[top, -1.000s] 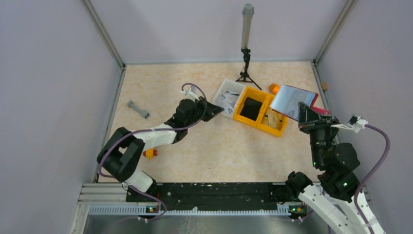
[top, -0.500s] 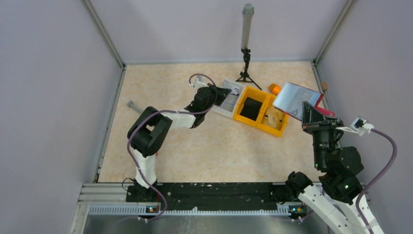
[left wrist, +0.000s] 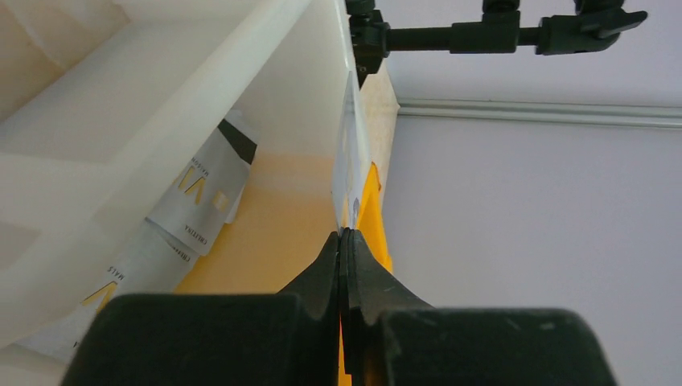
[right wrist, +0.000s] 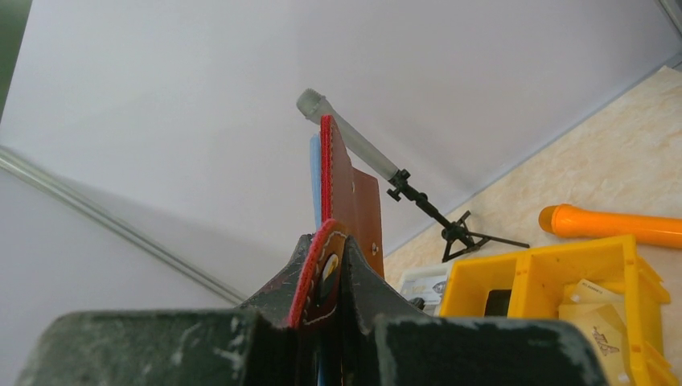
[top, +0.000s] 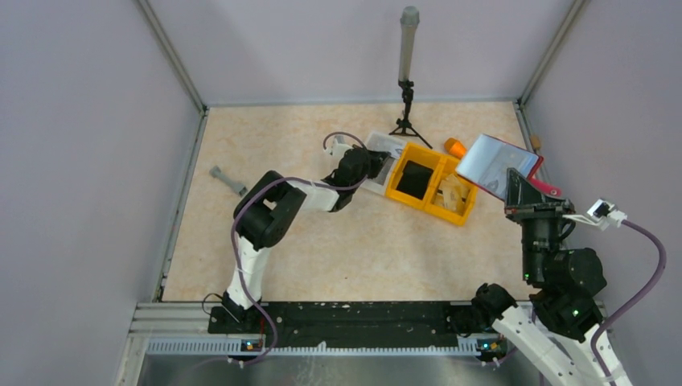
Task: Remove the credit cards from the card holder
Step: Place the credit card in the storage box.
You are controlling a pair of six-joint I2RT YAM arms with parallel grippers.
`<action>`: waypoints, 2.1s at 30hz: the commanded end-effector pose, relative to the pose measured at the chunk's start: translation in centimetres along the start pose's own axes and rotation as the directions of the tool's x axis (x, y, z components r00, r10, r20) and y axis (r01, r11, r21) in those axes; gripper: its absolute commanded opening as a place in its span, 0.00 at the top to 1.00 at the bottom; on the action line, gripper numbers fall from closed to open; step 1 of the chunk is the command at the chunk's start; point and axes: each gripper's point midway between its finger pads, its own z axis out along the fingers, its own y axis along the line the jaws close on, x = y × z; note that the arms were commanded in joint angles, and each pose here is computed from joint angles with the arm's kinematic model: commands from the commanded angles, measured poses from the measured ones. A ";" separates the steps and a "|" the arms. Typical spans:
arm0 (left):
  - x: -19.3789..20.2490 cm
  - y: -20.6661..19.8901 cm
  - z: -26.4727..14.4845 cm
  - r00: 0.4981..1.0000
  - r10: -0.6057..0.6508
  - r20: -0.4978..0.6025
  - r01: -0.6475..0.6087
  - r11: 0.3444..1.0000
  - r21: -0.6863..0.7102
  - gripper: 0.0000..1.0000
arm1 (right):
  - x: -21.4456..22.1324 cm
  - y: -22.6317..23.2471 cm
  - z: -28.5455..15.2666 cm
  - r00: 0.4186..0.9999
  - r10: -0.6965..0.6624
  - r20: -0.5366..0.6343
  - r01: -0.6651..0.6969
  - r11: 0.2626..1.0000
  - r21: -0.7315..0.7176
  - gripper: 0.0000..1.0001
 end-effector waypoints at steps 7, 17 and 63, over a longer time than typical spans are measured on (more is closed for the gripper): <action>-1.1 1.2 0.3 0.992 -0.066 0.111 0.070 0.997 -0.034 1.00 | -1.2 0.4 -0.3 0.999 0.039 0.036 -0.039 0.999 -0.015 1.00; -1.4 1.8 0.4 0.991 -0.073 0.112 0.077 0.997 -0.031 0.88 | -1.4 0.4 -0.5 0.998 0.040 0.042 -0.039 0.999 -0.018 1.00; 3.2 -9.5 -32.6 0.785 0.558 -0.269 -0.225 0.661 0.716 0.01 | 17.1 7.1 -7.1 0.659 0.193 -0.726 -0.585 0.739 -0.335 1.00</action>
